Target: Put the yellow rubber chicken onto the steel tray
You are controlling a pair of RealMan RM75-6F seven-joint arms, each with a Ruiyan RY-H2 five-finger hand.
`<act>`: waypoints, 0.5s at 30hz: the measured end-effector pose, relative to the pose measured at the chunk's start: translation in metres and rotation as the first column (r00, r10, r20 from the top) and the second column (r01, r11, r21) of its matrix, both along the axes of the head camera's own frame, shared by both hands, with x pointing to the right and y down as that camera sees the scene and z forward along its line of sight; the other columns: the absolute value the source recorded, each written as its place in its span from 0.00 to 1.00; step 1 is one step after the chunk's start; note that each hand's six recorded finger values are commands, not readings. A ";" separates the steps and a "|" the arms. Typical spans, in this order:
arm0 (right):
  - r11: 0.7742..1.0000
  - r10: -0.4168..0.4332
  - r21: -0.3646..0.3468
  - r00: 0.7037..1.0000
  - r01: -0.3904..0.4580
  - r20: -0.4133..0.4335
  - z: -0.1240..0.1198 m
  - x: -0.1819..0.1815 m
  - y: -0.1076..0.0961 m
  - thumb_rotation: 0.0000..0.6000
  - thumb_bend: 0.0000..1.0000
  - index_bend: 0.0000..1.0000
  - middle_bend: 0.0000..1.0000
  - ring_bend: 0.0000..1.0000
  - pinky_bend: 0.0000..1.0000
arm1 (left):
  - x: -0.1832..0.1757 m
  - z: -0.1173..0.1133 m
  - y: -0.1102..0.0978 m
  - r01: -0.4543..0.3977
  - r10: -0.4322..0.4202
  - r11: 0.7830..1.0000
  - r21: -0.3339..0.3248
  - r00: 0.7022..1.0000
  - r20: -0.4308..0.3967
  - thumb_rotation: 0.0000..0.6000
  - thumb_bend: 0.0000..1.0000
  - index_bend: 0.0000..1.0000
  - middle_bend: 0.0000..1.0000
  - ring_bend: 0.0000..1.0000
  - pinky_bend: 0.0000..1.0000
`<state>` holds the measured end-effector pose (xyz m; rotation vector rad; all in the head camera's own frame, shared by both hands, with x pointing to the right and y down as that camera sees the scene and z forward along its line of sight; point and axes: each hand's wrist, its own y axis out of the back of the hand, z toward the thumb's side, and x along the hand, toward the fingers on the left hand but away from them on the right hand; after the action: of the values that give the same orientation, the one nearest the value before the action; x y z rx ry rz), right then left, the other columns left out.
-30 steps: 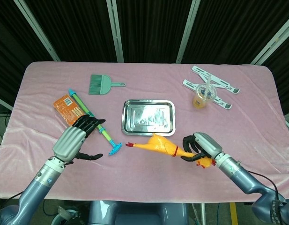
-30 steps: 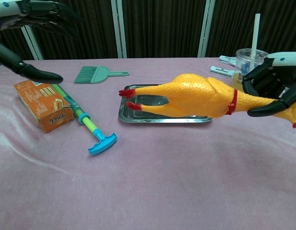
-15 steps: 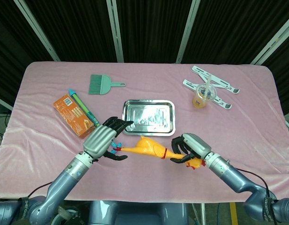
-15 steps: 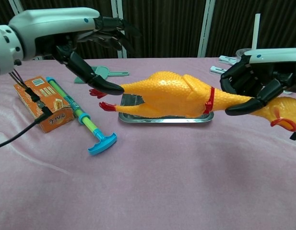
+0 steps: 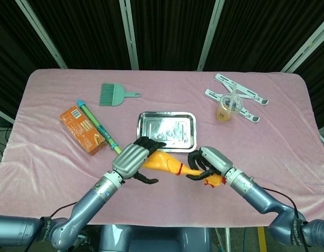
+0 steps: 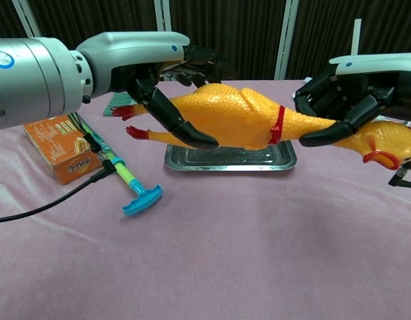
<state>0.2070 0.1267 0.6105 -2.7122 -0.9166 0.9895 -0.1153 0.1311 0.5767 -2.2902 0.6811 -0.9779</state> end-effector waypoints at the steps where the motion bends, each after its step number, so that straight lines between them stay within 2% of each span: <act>1: 1.000 0.001 0.001 1.000 -0.001 0.002 -0.001 0.000 -0.001 1.00 0.49 1.00 0.78 0.81 0.93 | 0.001 0.000 0.000 -0.001 0.001 1.000 0.003 1.000 0.005 1.00 0.04 0.14 0.20 0.15 0.10; 10: 1.000 0.013 0.000 1.000 -0.013 0.011 -0.005 0.002 -0.003 1.00 0.49 1.00 0.78 0.81 0.93 | 0.004 -0.001 -0.003 0.016 -0.016 1.000 0.020 0.999 0.030 1.00 0.08 0.17 0.23 0.18 0.11; 13: 1.000 0.014 -0.002 1.000 -0.014 0.010 -0.004 0.003 -0.004 1.00 0.49 1.00 0.78 0.81 0.93 | 0.003 -0.001 -0.004 0.026 -0.026 0.999 0.022 0.999 0.030 1.00 0.13 0.19 0.26 0.20 0.12; 15: 1.000 0.017 -0.004 1.000 -0.017 0.012 -0.003 0.003 -0.004 1.00 0.49 1.00 0.78 0.81 0.93 | 0.003 -0.002 -0.004 0.030 -0.031 0.999 0.022 0.999 0.029 1.00 0.20 0.22 0.29 0.24 0.13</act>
<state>0.2101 0.1230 0.6071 -2.7214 -0.9416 0.9801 -0.1127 0.1272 0.5750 -2.2483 0.7129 -1.0115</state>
